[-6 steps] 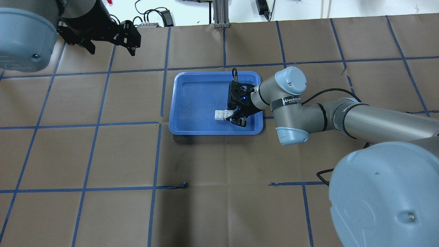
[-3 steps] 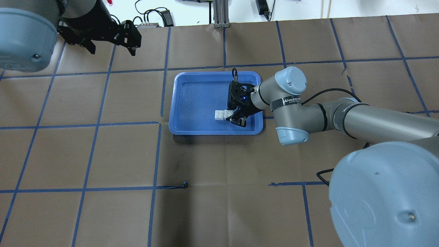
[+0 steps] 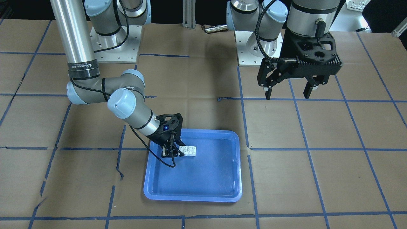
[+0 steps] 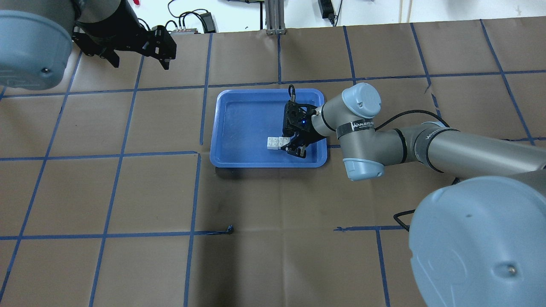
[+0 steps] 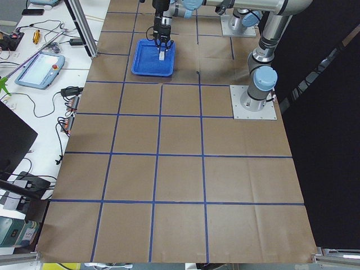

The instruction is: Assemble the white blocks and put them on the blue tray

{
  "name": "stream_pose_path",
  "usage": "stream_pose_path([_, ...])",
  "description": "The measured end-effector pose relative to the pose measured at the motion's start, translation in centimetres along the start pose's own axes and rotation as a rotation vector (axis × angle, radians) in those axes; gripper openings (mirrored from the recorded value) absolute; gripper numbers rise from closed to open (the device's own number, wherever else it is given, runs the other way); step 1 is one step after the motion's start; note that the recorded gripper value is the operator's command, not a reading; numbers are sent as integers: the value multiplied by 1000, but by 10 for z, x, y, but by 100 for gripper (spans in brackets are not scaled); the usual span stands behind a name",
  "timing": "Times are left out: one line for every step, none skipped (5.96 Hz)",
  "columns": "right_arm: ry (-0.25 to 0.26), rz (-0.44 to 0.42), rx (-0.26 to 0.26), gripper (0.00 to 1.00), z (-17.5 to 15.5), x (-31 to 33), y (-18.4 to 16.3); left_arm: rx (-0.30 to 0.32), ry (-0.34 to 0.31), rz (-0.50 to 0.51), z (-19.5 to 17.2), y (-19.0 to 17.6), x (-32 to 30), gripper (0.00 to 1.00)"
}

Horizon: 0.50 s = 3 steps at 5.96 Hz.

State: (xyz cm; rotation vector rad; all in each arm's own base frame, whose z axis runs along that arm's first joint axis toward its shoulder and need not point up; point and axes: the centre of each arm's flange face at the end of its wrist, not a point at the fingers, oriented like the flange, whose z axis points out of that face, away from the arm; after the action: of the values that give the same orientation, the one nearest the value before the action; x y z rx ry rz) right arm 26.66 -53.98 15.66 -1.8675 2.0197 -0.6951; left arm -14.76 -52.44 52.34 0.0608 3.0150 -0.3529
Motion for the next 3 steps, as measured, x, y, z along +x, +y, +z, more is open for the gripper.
stream_pose_path([0, 3, 1, 29, 0, 0, 0, 0, 0, 1, 0, 0, 1, 99])
stream_pose_path([0, 5, 2, 29, 0, 0, 0, 0, 1, 2, 0, 0, 1, 99])
stream_pose_path([-1, 7, 3, 29, 0, 0, 0, 0, 2, 2, 0, 0, 1, 99])
